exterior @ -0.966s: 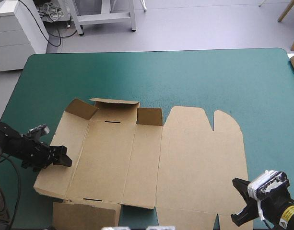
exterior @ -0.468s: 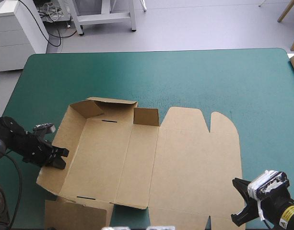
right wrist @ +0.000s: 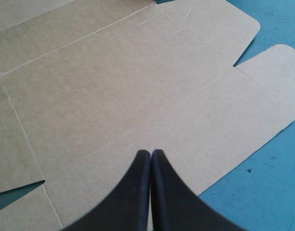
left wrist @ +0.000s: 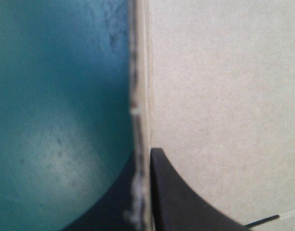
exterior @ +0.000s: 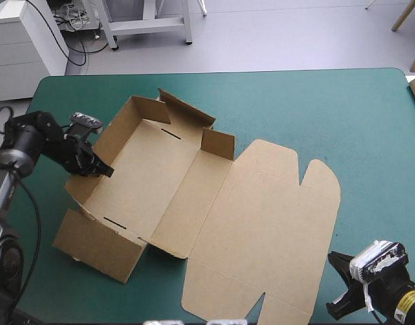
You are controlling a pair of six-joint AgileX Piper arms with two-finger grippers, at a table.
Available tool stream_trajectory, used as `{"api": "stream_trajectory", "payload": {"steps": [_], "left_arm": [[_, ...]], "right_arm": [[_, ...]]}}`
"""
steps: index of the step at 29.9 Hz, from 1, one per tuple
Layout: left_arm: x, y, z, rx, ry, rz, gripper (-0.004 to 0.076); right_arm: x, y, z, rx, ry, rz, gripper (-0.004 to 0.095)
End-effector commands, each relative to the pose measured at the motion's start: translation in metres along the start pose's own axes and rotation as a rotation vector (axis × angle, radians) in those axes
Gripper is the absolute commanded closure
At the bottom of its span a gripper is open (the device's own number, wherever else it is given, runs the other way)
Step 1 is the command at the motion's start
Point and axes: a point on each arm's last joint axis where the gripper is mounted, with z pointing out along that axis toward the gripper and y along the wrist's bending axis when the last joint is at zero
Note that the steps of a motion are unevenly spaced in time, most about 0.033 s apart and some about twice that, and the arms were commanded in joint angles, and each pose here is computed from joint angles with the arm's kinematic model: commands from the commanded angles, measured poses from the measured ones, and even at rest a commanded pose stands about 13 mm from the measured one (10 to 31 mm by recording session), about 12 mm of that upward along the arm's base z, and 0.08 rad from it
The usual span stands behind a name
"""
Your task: Fold the box
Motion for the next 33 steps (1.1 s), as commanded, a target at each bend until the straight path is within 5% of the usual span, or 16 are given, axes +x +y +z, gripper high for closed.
{"api": "stream_trajectory", "payload": {"steps": [1,5,12,17,33], "left_arm": [[-0.035,-0.005,-0.004,-0.045,-0.017,0.085,0.0731],[-0.071,-0.018,0.007,-0.053,-0.021,0.183,0.0731],[-0.109,-0.076,-0.014,-0.359,-0.053,0.601,0.0731],[-0.121,-0.126,-0.022,-0.451,-0.121,0.822,0.0731],[-0.081,-0.22,-0.046,-0.574,-0.355,1.15,0.0731]], "right_arm": [[-0.013,0.0,-0.003,-0.002,-0.085,0.005,0.0929],[-0.013,0.0,-0.003,-0.001,-0.085,0.013,0.0929],[-0.013,0.0,-0.003,-0.002,-0.085,0.029,0.093],[-0.013,0.0,-0.003,-0.002,-0.085,0.044,0.093],[-0.013,0.0,-0.003,0.001,-0.086,0.044,0.0929]]}}
